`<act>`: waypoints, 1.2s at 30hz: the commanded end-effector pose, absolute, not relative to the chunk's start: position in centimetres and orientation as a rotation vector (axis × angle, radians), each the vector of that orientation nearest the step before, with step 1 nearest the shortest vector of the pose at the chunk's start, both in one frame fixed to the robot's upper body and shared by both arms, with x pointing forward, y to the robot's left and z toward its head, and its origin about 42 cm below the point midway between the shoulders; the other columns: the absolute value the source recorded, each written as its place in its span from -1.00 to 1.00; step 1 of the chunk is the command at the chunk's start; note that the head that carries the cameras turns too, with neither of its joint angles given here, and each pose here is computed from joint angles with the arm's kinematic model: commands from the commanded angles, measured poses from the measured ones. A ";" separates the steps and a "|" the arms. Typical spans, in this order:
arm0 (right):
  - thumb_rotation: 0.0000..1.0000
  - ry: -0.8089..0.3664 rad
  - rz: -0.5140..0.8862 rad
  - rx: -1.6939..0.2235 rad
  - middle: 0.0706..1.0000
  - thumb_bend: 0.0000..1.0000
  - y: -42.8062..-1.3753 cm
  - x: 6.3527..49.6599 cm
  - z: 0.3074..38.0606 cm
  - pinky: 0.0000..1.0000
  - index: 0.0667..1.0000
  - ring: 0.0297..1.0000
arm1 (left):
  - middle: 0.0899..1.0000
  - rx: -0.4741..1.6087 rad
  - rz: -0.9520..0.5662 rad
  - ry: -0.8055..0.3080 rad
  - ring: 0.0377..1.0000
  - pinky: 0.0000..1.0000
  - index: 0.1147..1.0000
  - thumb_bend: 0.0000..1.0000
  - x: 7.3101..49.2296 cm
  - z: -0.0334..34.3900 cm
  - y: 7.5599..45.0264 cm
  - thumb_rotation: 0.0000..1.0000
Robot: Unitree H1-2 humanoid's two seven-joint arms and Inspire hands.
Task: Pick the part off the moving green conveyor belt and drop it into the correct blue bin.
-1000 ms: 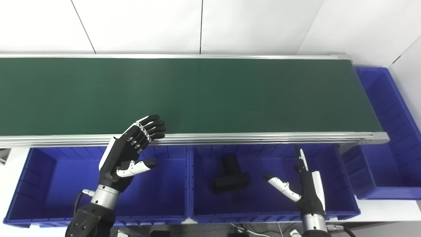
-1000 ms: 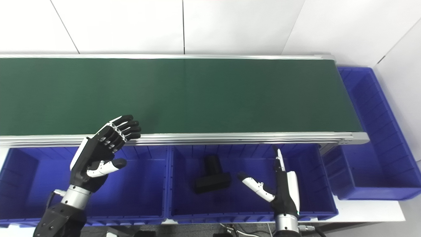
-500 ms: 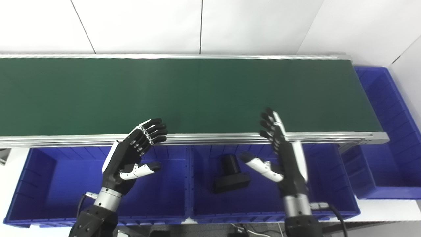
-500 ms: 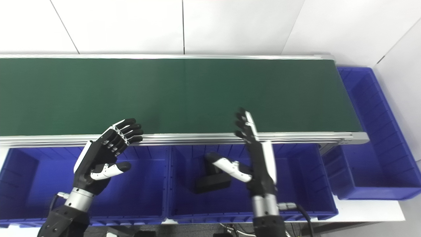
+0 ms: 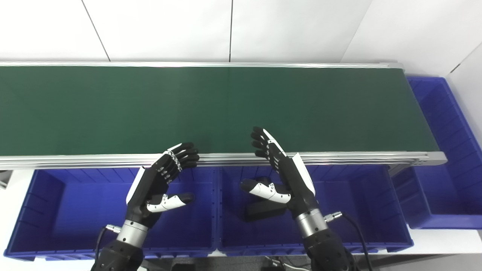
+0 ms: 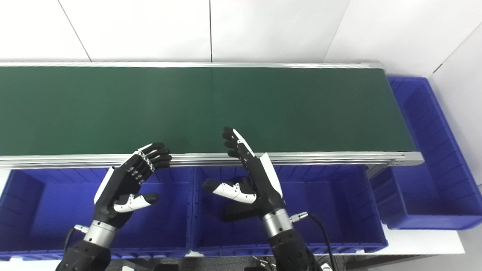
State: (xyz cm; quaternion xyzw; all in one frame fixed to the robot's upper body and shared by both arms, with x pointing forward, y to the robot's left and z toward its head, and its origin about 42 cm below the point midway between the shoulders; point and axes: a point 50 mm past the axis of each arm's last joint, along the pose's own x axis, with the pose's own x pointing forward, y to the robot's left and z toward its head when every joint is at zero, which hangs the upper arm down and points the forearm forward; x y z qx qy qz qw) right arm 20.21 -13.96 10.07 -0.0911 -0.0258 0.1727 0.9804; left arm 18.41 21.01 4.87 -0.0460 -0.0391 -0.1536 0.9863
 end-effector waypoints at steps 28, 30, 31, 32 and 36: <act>-0.03 -0.142 0.323 -0.168 0.78 0.75 -16.9 18.7 6.9 0.60 0.84 0.74 | 0.56 -0.096 -0.315 -0.109 0.53 0.51 0.56 0.82 17.9 4.1 19.3 -0.27; -0.04 -0.143 0.324 -0.168 0.78 0.75 -17.0 18.7 6.8 0.60 0.84 0.74 | 0.55 -0.096 -0.313 -0.106 0.53 0.51 0.56 0.82 17.8 4.1 19.2 -0.26; -0.04 -0.142 0.323 -0.168 0.78 0.75 -17.0 18.7 6.7 0.60 0.85 0.74 | 0.55 -0.095 -0.313 -0.104 0.53 0.51 0.56 0.82 17.8 4.0 19.2 -0.26; -0.04 -0.140 0.323 -0.167 0.78 0.75 -17.0 18.7 6.7 0.60 0.85 0.74 | 0.55 -0.094 -0.313 -0.102 0.53 0.51 0.56 0.83 17.8 3.9 19.1 -0.26; -0.06 -0.135 0.321 -0.167 0.78 0.75 -17.0 18.7 6.5 0.60 0.84 0.74 | 0.55 -0.100 -0.315 -0.098 0.54 0.52 0.56 0.83 17.8 3.7 19.1 -0.26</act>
